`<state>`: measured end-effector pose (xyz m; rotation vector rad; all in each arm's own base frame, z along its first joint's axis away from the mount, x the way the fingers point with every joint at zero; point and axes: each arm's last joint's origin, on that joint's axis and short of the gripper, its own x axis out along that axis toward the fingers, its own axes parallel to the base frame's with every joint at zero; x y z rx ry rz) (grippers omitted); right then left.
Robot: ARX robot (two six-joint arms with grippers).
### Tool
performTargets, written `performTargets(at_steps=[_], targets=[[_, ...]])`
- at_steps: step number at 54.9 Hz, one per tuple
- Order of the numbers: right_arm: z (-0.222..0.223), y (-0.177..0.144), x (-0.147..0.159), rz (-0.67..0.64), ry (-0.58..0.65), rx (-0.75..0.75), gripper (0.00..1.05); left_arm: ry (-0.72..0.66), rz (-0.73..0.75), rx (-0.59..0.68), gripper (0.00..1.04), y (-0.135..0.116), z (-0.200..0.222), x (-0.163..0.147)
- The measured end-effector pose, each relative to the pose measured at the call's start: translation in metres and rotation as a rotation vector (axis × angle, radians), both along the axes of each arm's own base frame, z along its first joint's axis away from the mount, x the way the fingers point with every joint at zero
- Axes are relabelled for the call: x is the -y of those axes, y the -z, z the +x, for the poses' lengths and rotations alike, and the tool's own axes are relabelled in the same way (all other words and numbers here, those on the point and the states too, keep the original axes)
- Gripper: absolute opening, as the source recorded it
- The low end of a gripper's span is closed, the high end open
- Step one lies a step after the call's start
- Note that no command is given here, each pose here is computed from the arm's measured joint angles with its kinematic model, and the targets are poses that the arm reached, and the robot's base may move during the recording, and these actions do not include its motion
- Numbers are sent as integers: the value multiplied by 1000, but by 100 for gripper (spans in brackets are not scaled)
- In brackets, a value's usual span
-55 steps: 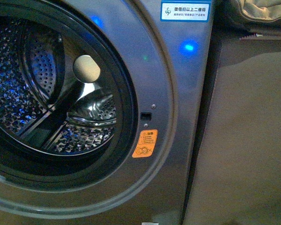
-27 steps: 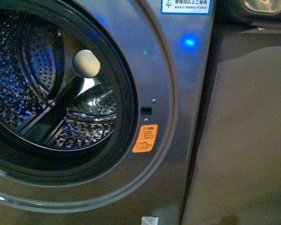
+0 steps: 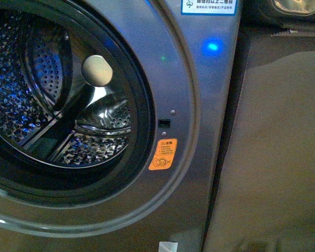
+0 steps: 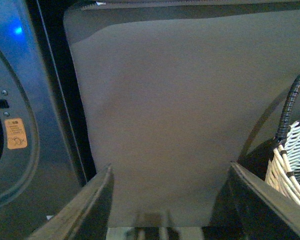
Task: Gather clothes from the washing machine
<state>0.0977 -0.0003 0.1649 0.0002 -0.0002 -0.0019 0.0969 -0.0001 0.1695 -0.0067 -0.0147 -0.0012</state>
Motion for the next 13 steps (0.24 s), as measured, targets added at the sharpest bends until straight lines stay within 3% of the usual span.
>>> performTargets(at_steps=[6, 13], targets=[[0, 0, 0, 1, 0, 0, 98, 0, 0, 0, 44, 0, 0, 0], [0, 0, 0, 0, 0, 0, 97, 0, 0, 0, 75, 0, 0, 0]])
